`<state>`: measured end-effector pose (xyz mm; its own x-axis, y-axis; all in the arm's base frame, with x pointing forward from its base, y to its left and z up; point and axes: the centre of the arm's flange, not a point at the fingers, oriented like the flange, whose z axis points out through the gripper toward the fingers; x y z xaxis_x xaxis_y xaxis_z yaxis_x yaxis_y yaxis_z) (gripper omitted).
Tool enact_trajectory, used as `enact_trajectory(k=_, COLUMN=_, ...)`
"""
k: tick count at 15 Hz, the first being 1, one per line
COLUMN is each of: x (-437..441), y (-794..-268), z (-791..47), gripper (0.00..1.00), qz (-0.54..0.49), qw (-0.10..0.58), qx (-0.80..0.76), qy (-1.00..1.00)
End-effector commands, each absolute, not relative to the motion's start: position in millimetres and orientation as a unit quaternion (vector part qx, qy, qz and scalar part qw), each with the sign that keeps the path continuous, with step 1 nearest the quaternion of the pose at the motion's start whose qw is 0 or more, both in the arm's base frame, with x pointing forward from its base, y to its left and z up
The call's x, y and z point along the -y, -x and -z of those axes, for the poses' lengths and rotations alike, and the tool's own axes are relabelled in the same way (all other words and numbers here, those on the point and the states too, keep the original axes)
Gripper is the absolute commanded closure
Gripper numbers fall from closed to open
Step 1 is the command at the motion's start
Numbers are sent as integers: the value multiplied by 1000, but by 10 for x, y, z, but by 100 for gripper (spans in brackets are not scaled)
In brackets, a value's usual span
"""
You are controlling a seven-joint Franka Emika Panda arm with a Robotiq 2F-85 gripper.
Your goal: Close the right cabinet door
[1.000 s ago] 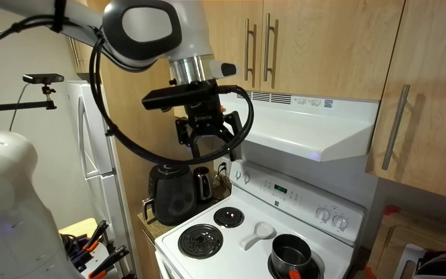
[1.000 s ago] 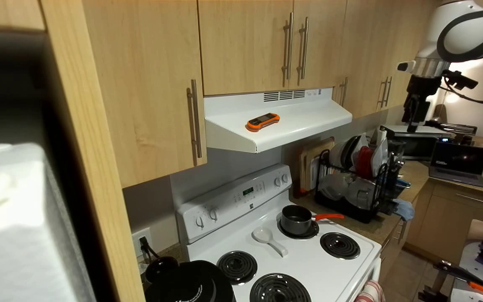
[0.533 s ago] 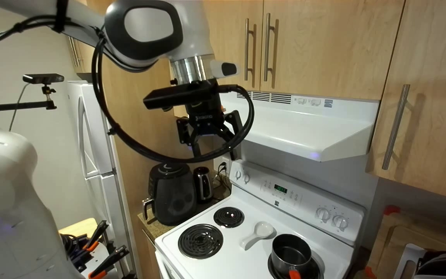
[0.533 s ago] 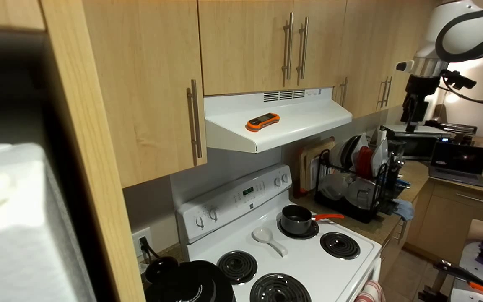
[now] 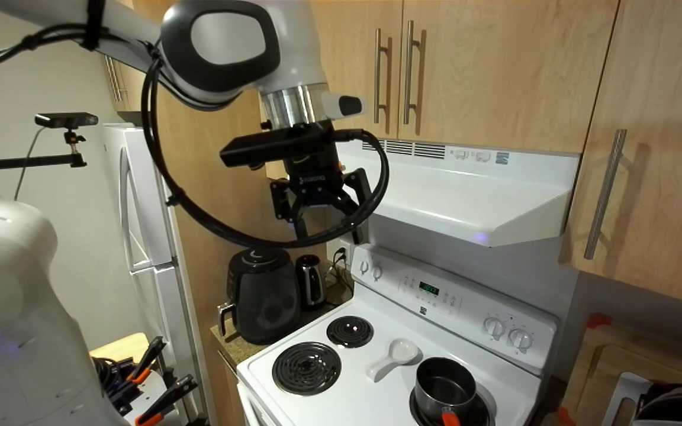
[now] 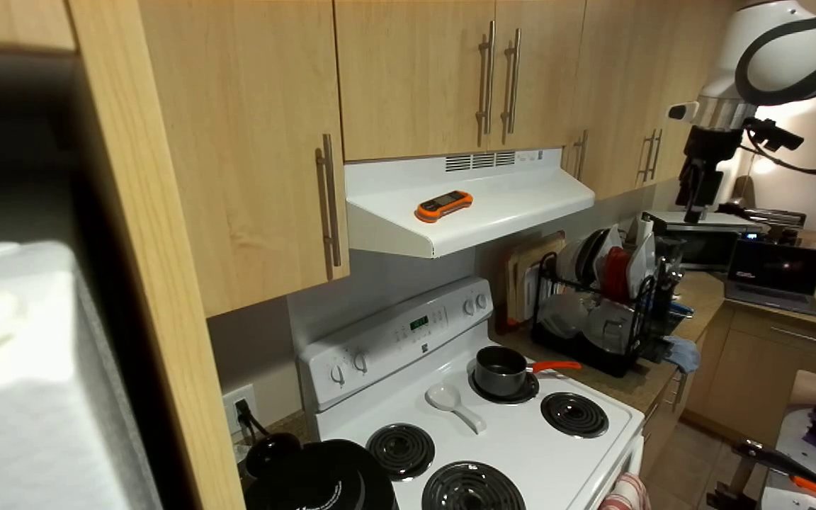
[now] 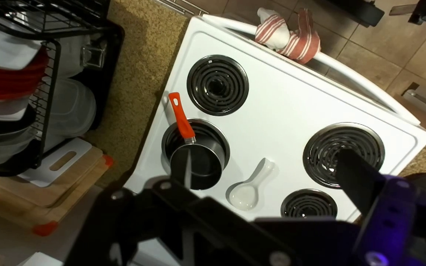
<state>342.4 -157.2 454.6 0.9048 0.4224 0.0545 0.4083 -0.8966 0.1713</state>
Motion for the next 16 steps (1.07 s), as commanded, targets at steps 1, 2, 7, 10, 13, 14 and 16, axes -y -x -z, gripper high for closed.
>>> enact_trajectory(k=1, x=1426, y=-3658, z=-4509, gripper=0, qz=-61, qw=87, qx=-213, qy=-971)
enact_trajectory(k=2, x=1355, y=-3717, z=-4506, gripper=0, qz=-66, qw=89, qx=-217, qy=-970)
enact_trajectory(k=7, x=960, y=-4044, z=-4499, gripper=0, qz=-87, qw=92, qx=-234, qy=-964)
enact_trajectory(k=10, x=767, y=-4212, z=-4535, gripper=0, qz=-104, qw=94, qx=-232, qy=-963)
enact_trajectory(k=13, x=636, y=-4402, z=-4607, gripper=0, qz=-120, qw=90, qx=-212, qy=-966)
enact_trajectory(k=14, x=603, y=-4453, z=-4637, gripper=0, qz=-124, qw=88, qx=-202, qy=-968)
enact_trajectory(k=16, x=524, y=-4535, z=-4683, gripper=0, qz=-132, qw=81, qx=-181, qy=-971)
